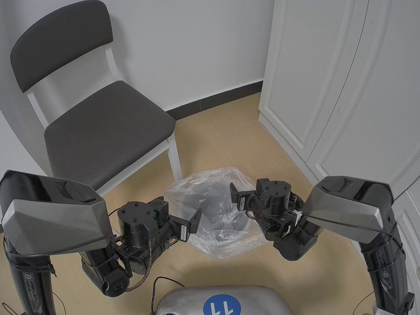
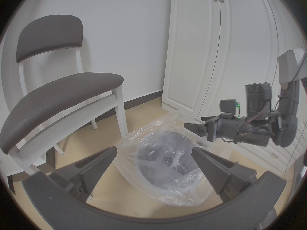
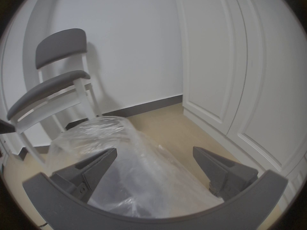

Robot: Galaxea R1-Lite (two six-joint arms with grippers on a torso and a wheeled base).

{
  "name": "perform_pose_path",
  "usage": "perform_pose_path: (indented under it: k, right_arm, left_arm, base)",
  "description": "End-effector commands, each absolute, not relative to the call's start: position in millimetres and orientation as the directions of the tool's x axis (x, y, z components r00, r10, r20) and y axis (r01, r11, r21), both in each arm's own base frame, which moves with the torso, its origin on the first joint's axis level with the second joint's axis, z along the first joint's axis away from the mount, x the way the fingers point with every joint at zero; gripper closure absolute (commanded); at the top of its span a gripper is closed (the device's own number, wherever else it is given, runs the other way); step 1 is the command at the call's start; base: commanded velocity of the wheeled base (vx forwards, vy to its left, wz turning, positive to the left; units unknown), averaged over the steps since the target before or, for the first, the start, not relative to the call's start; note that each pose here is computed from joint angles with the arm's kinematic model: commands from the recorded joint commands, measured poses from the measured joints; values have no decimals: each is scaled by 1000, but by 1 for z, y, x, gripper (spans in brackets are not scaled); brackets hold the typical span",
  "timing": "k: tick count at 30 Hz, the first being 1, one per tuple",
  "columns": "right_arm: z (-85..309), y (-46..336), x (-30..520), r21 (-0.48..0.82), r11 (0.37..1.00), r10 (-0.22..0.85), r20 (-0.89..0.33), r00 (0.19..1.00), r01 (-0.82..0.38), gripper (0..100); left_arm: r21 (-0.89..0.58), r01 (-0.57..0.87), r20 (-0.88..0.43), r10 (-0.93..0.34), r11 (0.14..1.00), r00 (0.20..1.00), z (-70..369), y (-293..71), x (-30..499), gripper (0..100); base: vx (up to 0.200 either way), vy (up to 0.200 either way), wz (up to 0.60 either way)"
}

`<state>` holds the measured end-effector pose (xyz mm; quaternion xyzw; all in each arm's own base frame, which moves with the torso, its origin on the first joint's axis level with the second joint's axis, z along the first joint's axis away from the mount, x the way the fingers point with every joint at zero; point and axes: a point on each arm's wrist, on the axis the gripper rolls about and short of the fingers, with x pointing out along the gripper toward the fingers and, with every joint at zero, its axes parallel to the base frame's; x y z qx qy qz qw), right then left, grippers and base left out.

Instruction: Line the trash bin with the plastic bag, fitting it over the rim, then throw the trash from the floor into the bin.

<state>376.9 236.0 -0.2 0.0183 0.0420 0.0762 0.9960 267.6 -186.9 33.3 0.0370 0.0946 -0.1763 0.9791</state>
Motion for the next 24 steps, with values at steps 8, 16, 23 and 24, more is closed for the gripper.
perform_pose_path:
  k: [8, 16, 23, 24]
  right_arm:
    - [50, 204, 333, 14, 964, 262, -222, 939, -265, 0]
    - [36, 189, 329, -13, 960, 258, -352, 900, -280, 0]
    - [19, 179, 350, -13, 972, 214, -359, 908, -234, 0]
    - [16, 179, 353, -11, 973, 211, -359, 909, -230, 0]
  left_arm:
    - [33, 356, -248, -337, 934, 908, 27, -196, 265, 0]
    - [117, 221, -369, -164, 968, 915, 8, -179, 280, 0]
    - [83, 166, -360, -125, 983, 925, -5, -175, 303, 0]
    - [73, 158, -356, -122, 985, 926, -6, -176, 306, 0]
  base:
    - [0, 0, 0]
    - [0, 0, 0]
    - [0, 0, 0]
    - [0, 0, 0]
